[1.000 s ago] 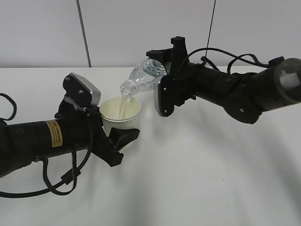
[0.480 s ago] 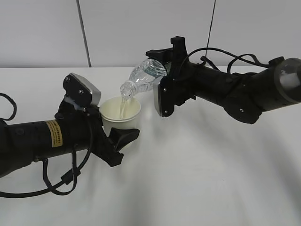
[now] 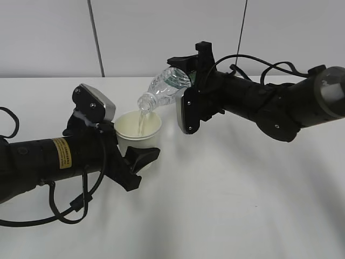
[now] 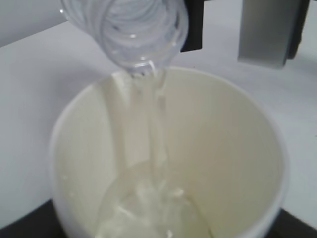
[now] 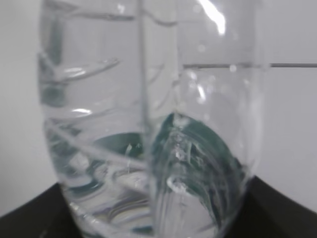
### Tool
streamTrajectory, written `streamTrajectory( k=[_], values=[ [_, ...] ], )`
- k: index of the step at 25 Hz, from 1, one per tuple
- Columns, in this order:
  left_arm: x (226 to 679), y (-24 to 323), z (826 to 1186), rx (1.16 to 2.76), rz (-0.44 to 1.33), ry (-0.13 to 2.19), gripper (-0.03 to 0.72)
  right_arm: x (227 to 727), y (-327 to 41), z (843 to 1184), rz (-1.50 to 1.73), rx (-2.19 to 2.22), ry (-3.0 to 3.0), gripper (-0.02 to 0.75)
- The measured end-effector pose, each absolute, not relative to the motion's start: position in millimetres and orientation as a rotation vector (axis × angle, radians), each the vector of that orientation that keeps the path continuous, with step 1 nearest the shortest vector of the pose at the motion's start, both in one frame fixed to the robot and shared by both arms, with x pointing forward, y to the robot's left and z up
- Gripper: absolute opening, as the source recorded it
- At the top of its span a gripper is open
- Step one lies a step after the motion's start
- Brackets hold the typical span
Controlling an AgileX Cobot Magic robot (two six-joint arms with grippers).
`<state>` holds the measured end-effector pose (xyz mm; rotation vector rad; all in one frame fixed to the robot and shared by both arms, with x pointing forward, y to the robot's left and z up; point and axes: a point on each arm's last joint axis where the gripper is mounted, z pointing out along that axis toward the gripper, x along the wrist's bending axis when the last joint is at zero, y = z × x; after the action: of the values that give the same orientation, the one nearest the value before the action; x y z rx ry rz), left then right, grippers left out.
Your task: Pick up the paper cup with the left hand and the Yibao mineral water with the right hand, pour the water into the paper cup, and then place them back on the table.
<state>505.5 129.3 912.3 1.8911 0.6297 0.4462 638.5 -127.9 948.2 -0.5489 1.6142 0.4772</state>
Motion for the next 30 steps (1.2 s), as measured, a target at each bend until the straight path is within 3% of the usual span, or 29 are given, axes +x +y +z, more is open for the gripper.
streamTrajectory(
  k=[30],
  values=[
    [505.4,129.3,912.1,1.894,0.446,0.631,0.430,638.5,-127.8,949.2,0.471,-0.557,1.600,0.465]
  ],
)
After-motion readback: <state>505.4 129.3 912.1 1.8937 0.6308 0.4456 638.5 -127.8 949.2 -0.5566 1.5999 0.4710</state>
